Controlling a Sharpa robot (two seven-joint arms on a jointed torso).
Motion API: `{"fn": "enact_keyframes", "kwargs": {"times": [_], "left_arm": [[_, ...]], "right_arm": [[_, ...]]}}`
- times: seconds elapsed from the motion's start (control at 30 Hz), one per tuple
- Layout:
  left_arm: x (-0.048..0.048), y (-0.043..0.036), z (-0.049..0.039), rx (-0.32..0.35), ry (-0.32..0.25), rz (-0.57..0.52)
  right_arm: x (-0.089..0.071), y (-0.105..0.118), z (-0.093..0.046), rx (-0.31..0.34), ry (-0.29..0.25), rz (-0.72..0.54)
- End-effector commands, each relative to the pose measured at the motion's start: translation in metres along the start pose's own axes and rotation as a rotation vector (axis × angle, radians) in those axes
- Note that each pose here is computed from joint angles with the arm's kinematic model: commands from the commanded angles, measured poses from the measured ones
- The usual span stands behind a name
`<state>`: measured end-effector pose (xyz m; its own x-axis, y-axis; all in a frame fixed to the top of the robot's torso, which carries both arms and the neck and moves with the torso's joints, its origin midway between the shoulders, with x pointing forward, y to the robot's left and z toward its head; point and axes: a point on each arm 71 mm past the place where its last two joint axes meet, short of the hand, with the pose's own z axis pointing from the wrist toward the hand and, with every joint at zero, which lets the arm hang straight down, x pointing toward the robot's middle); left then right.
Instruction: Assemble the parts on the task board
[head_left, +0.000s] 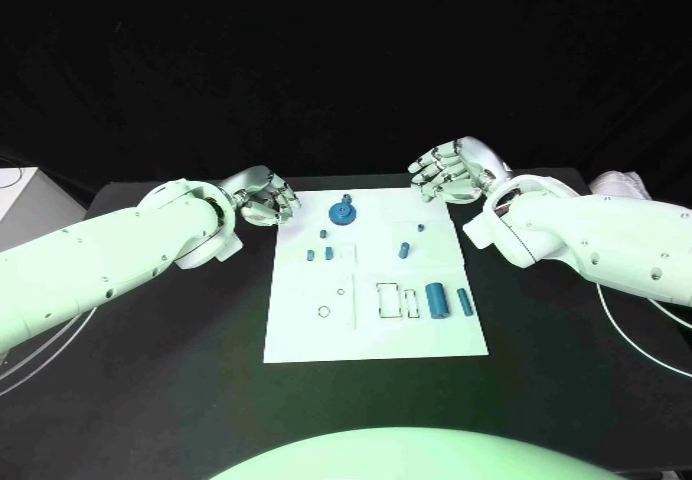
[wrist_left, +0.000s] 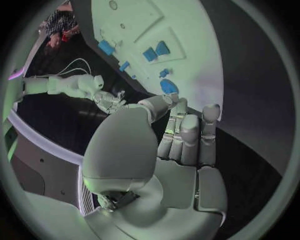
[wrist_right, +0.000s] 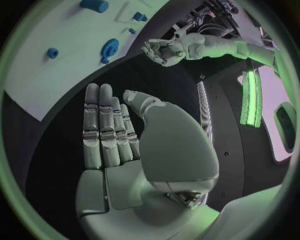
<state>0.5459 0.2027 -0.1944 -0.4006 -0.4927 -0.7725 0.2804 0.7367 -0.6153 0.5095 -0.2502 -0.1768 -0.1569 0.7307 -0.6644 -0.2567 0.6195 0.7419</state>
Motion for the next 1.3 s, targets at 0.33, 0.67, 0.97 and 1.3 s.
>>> {"fn": "enact_keyframes", "kwargs": {"times": [0.33,0.67,0.97,1.3], "left_arm": [[-0.0103,-0.0157,-0.0346,0.125,-0.041,-0.561],[-0.0176,-0.0191,-0.0564,0.227,-0.025,-0.870],[-0.0215,-0.0157,-0.0644,0.246,-0.036,-0.921],[-0.0241,-0.0115,-0.0675,0.240,-0.046,-0.925]], "right_arm": [[0.006,-0.013,0.000,-0.024,0.193,-0.542],[0.007,-0.024,0.002,0.025,0.225,-0.748],[0.023,-0.029,0.002,0.045,0.277,-0.789],[0.038,-0.027,0.001,0.032,0.318,-0.786]]}}
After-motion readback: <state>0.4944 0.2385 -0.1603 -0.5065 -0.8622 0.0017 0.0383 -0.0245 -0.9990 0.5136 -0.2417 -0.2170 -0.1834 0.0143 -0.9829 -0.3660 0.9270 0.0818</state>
